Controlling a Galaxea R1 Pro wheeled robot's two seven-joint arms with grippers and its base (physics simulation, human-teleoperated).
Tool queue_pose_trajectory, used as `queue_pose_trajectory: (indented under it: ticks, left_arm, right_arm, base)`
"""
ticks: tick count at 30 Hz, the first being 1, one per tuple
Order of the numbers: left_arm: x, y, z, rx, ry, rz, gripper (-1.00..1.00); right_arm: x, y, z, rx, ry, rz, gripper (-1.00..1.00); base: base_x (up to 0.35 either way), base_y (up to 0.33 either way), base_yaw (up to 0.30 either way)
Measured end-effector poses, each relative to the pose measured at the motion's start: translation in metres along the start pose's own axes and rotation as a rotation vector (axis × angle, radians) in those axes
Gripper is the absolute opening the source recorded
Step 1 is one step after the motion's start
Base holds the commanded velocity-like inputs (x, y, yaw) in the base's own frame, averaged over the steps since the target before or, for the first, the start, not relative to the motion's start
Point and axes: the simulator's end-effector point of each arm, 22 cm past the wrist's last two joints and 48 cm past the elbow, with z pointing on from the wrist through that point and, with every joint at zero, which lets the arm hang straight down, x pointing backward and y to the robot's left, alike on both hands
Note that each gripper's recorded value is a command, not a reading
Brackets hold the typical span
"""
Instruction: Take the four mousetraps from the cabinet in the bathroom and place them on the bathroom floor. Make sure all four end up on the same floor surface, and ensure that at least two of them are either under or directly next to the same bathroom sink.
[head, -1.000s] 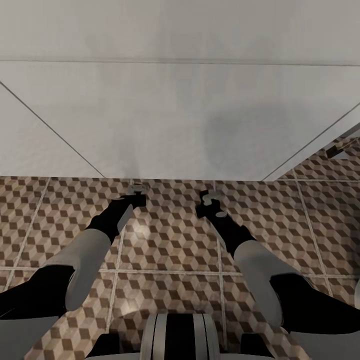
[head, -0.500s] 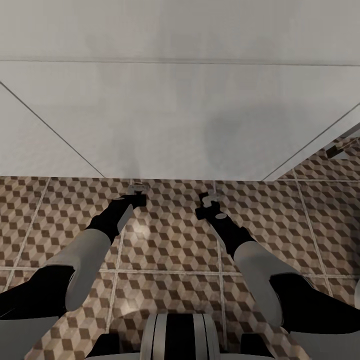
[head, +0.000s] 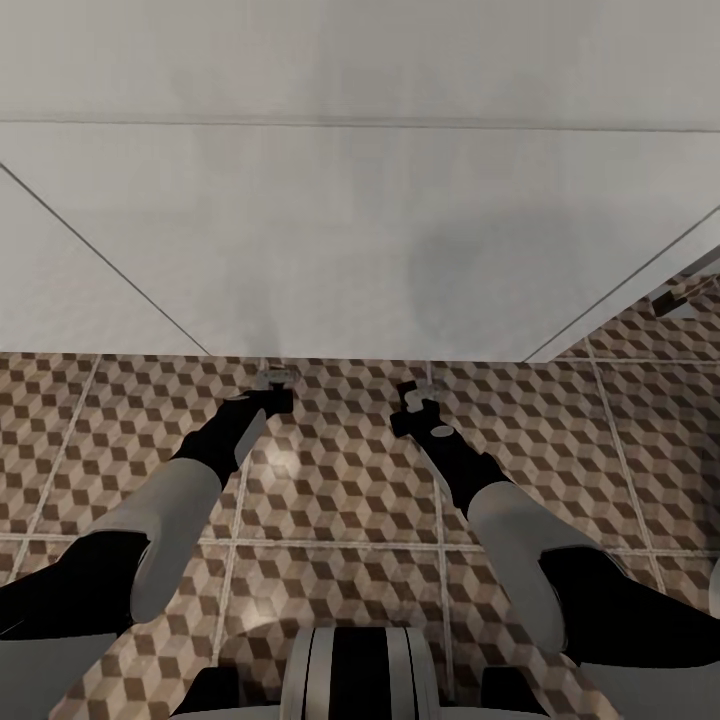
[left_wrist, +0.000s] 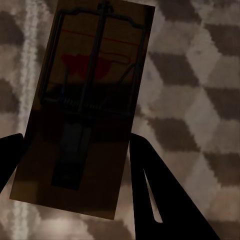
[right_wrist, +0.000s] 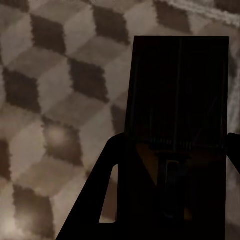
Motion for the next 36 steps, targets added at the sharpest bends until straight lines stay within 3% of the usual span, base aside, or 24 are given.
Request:
queue_pose_trajectory:
  ticks: [11,36]
  left_arm:
    - [0.003,0.000,0.000,0.002,0.005,-0.001,-1.00]
    - [0.002,-0.005,0.000,0.008,0.000,-0.002,-1.00]
  right_arm:
    - [-0.019,-0.006,-0.001,0.012,-0.035,0.000,-1.00]
    - [-0.042,-0.016,0.001,0.027,-0.033,-0.009,-1.00]
  base:
    - [0.000,0.000,0.000]
    - [0.000,0.000,0.000]
